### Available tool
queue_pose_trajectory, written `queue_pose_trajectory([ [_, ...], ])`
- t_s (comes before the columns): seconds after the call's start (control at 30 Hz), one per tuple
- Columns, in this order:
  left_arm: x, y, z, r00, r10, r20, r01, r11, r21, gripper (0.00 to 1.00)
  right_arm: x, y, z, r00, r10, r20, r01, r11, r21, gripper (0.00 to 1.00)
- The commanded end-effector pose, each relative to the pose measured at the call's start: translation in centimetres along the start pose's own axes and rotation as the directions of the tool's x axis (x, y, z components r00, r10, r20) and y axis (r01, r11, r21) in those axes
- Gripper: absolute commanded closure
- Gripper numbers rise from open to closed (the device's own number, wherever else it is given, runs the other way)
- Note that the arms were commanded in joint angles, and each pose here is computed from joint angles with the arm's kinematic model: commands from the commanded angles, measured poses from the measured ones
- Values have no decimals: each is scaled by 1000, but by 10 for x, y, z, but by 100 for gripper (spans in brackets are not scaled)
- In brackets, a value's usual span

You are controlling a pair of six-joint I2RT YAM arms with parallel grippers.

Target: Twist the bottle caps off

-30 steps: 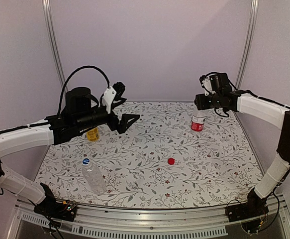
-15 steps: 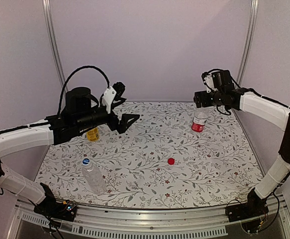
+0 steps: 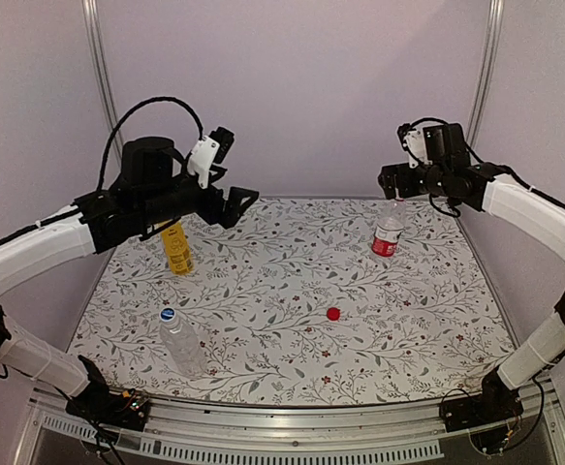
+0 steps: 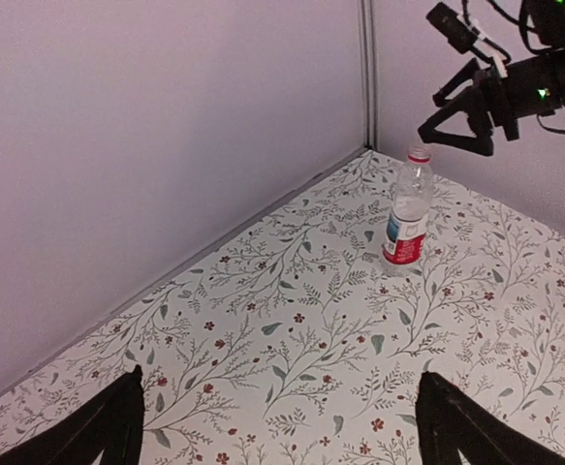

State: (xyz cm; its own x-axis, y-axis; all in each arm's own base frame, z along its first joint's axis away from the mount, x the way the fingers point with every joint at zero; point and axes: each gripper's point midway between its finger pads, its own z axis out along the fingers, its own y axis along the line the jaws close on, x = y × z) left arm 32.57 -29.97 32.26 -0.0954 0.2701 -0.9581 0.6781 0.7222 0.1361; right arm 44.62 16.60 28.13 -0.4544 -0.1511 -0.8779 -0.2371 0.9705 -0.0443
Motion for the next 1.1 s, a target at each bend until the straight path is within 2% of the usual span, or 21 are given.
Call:
queue_pose_trajectory([
  [0.0,18,67,-19,972,-165,-167,126,967,-220,4,-46,21,-48,991,-53,125,60,996,-59,1],
  [0.2,40,138,-60,926,-301,-228,186,889,-419,4,-58,53,-72,982,-75,173,99,986,-138,1],
  [0.37,84,184,-67,862,-399,-313,202,836,-511,9,-60,74,-77,978,-87,190,123,975,-185,1],
  [0.53,113,205,-56,821,-451,-350,222,817,-532,15,-54,84,-74,979,-99,176,137,967,-217,1],
  [0.73,137,215,-37,768,-489,-414,257,827,-500,19,-44,86,-71,981,-105,161,139,965,-223,1],
  [0.9,146,213,-31,744,-509,-433,290,829,-478,34,-39,84,-72,982,-105,159,139,965,-221,1],
  [1.07,151,218,-30,735,-515,-441,280,823,-495,44,-36,86,-71,982,-110,152,143,963,-228,1],
])
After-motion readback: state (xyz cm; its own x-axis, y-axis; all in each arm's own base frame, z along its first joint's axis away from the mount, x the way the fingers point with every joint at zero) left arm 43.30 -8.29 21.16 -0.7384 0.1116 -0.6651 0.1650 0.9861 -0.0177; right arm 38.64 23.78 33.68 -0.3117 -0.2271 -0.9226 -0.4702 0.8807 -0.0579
